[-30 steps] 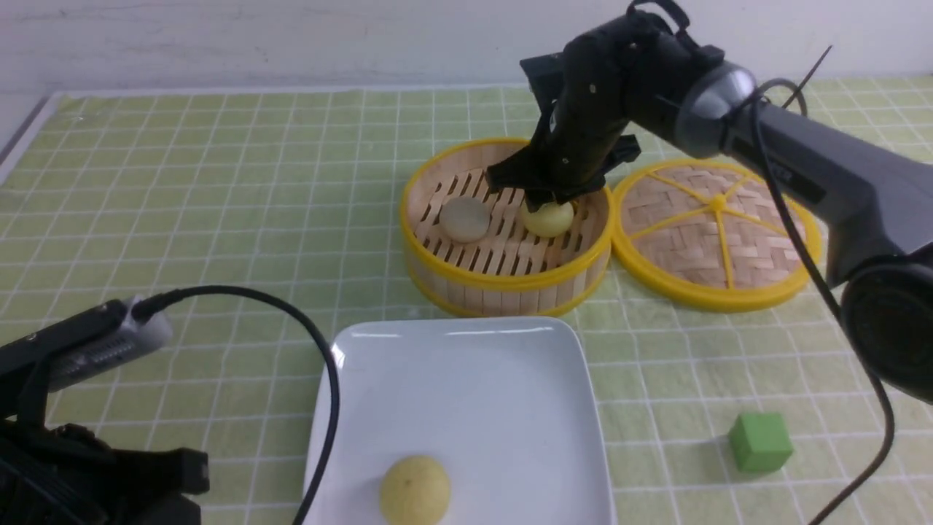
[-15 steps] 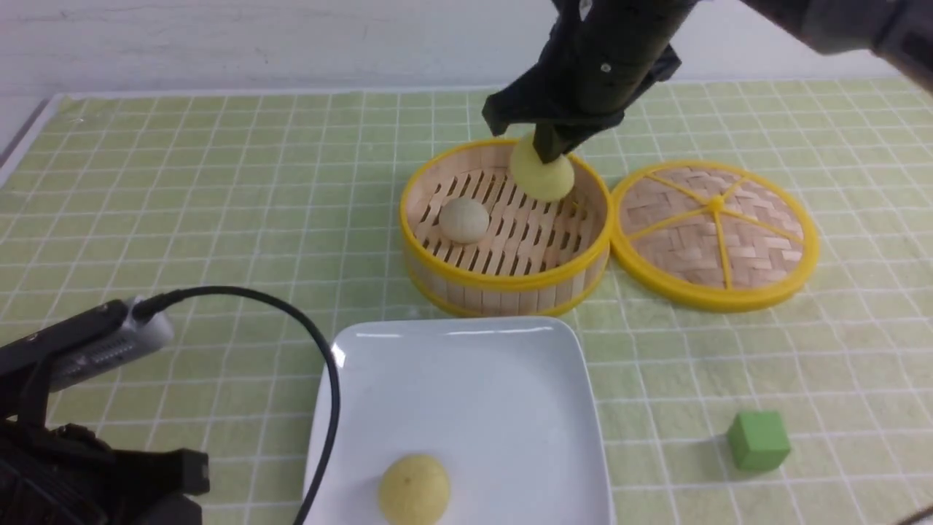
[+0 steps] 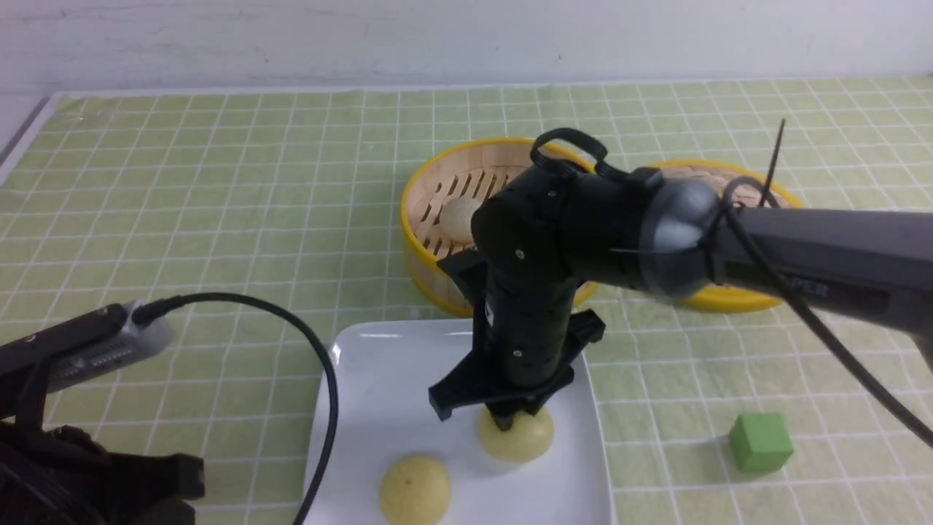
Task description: Put the steamed buns into the plate on the green tablecloth.
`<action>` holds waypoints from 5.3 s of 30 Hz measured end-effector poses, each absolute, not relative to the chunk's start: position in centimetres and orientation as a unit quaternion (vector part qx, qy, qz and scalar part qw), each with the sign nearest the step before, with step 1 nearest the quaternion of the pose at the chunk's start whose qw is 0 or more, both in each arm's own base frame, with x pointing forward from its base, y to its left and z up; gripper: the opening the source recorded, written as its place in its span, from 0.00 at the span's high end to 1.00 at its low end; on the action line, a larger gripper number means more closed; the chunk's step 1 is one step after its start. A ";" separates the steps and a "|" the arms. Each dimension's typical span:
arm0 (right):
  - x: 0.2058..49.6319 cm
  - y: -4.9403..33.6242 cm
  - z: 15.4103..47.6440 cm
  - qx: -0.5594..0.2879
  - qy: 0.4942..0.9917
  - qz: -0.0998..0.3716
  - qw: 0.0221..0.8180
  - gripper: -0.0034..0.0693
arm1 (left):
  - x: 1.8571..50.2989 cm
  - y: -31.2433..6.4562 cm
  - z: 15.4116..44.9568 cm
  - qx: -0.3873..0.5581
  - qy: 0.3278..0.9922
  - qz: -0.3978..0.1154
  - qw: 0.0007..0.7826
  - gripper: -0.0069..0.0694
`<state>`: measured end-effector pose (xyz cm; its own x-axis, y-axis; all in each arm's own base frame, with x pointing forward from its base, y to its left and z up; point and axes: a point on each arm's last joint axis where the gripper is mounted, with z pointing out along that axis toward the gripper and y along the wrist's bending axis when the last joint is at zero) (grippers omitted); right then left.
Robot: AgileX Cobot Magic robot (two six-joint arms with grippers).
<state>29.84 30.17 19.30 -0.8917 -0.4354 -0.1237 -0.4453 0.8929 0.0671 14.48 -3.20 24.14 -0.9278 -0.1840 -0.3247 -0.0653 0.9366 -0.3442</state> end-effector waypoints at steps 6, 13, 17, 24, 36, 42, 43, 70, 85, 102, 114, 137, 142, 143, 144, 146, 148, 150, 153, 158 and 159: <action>30.8 31.1 24.1 -0.291 0.952 0.054 0.077 0.32 | 14.6 -3.2 24.2 -0.067 0.965 -0.168 0.187 0.76; 29.8 29.9 30.5 -0.331 0.928 0.078 0.153 0.54 | 14.7 -3.3 24.3 -0.072 0.963 -0.175 0.191 0.75; 26.8 26.6 34.0 -0.332 0.923 0.081 0.175 0.85 | 14.7 -3.4 24.3 -0.076 0.962 -0.182 0.190 0.75; 19.0 18.0 35.5 -0.326 0.927 0.069 0.174 0.97 | 16.7 -3.5 25.0 -0.104 0.949 -0.197 0.225 0.75; 12.5 12.0 30.0 -0.286 0.907 0.139 0.276 0.97 | 29.2 -7.8 27.4 0.007 0.973 -0.185 0.139 0.82; 12.2 11.8 28.7 -0.268 0.916 0.141 0.263 0.97 | 35.2 -13.9 27.7 0.065 0.980 -0.145 0.121 0.91; 12.2 11.8 28.7 -0.268 0.916 0.142 0.263 0.97 | 36.2 -14.7 27.5 0.065 0.981 -0.141 0.120 0.90; 13.3 12.6 28.0 -0.271 0.914 0.133 0.270 0.95 | 49.5 -21.2 21.2 0.078 0.966 -0.180 0.168 0.48; 13.4 12.5 28.0 -0.277 0.912 0.122 0.275 0.94 | 46.7 -20.1 32.3 0.091 0.940 -0.207 0.256 0.88; 13.7 12.5 28.2 -0.284 0.905 0.115 0.294 0.92 | 30.1 -20.3 24.3 0.195 0.970 -0.121 0.084 0.87; 8.4 7.3 31.7 -0.271 0.893 0.131 0.335 0.92 | 30.6 -20.0 19.9 0.136 0.980 -0.094 0.115 0.46; 5.2 4.6 26.5 -0.223 0.733 0.272 0.582 0.91 | 31.2 -19.8 23.6 0.156 0.971 -0.081 0.165 0.77; 5.2 4.6 26.1 -0.223 0.737 0.271 0.578 0.91 | 31.2 -19.8 23.6 0.156 0.970 -0.081 0.165 0.91; 5.2 4.6 26.1 -0.225 0.735 0.269 0.580 0.91 | 31.2 -19.8 23.6 0.156 0.970 -0.081 0.165 0.91; 5.2 4.6 26.1 -0.226 0.734 0.268 0.581 0.91 | 31.2 -19.8 23.6 0.156 0.970 -0.080 0.165 0.91; 5.2 4.6 26.1 -0.226 0.734 0.267 0.582 0.91 | 31.2 -19.8 23.6 0.156 0.970 -0.080 0.165 0.91; 5.2 4.6 26.1 -0.226 0.734 0.267 0.582 0.91 | 31.2 -19.8 23.6 0.156 0.971 -0.080 0.164 0.91; 5.2 4.6 26.1 -0.226 0.734 0.267 0.582 0.90 | 31.2 -19.8 23.6 0.156 0.971 -0.080 0.164 0.91; 5.2 4.6 26.1 -0.226 0.734 0.267 0.582 0.90 | 31.2 -19.8 23.6 0.157 0.971 -0.079 0.164 0.91; 5.3 4.6 26.1 -0.226 0.734 0.267 0.582 0.89 | 31.2 -19.8 23.6 0.152 0.971 -0.080 0.164 0.91; 5.3 4.6 26.1 -0.226 0.734 0.267 0.582 0.88 | 31.2 -19.8 23.6 0.151 0.972 -0.080 0.164 0.91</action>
